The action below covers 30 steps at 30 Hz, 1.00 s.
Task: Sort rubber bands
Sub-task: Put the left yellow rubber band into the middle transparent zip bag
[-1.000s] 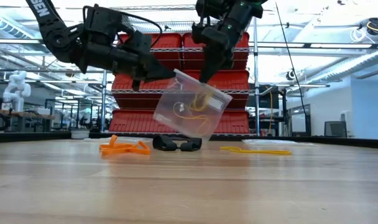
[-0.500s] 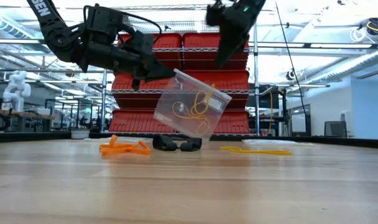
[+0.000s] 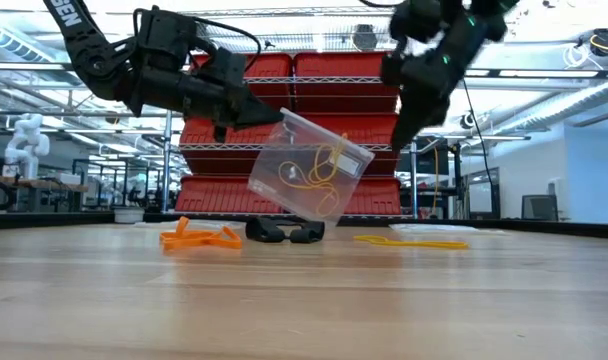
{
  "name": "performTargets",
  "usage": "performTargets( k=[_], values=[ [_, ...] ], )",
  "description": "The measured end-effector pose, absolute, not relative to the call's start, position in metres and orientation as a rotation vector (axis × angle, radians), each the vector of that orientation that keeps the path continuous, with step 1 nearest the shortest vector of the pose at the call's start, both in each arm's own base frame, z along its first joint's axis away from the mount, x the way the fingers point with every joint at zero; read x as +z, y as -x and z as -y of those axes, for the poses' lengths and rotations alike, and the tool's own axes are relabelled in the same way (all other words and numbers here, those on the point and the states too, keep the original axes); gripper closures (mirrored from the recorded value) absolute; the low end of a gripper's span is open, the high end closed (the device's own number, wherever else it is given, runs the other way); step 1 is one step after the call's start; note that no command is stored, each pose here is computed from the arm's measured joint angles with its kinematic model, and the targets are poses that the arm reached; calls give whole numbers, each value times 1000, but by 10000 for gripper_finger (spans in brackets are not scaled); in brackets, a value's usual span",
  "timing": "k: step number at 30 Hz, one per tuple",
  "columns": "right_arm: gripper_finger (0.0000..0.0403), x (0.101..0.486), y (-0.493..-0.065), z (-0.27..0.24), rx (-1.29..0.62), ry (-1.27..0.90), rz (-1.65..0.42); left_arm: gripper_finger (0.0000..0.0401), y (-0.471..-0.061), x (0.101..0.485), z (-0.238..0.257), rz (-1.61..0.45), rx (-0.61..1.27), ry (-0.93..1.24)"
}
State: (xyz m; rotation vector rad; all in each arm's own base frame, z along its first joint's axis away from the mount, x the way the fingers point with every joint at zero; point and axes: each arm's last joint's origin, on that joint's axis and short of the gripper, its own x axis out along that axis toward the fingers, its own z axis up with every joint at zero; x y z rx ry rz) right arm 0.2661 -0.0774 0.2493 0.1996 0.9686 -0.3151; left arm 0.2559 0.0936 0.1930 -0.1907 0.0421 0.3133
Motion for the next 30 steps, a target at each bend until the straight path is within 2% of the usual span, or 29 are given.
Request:
performTargets(
  k=[5,9,13,18,19,24,30],
  values=[
    [215,217,-253,74,-330,-168,-653,401,-256,193,-93,-43,306,192],
    [215,192,-247,75,-413,-114,-581,401,-256,193,-93,-43,304,192],
    [257,188,-251,76,-412,-85,-542,401,-256,193,-93,-42,305,192],
    [376,187,-257,77,-359,-69,-495,401,-256,195,-95,-28,307,189],
    [387,187,-258,77,-357,-66,-494,401,-256,195,-95,-23,309,188],
    [394,191,-256,77,-357,-72,-478,401,-255,196,-96,-16,297,206],
    [400,223,-261,80,-362,-61,-445,401,-256,196,-93,-10,276,212]
  ],
)
